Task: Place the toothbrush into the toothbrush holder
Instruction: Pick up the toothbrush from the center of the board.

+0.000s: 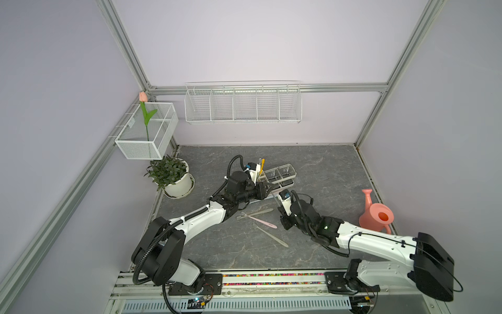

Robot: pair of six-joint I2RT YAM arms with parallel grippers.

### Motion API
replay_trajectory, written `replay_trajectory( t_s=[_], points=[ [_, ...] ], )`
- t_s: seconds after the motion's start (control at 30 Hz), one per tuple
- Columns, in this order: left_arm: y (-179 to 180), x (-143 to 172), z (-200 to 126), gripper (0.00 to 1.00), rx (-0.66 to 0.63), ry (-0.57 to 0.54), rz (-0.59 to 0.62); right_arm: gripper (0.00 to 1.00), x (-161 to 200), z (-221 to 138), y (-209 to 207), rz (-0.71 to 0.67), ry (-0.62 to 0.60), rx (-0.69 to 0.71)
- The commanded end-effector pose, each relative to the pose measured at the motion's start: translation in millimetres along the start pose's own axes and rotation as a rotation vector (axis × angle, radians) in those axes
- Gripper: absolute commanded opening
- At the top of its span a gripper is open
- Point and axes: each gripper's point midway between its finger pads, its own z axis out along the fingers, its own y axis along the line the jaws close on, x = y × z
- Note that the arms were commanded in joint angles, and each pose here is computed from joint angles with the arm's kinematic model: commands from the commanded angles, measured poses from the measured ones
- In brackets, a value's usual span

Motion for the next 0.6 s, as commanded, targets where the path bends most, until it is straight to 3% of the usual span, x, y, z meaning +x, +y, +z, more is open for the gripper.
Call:
replay_trajectory(
  t_s=[0.0, 0.57],
  points=[
    [2.4, -7.1, 0.2, 0.33, -0.013, -0.032, -0.007, 0.1, -18.6, 0.8, 0.0, 0.019, -0.062, 0.002],
    [1.7, -7.6, -6.5, 0.32, -0.013, -0.056, 0.004, 0.1, -44.3, 14.0, -4.9, 0.05, -0.105, 0.057]
  ],
)
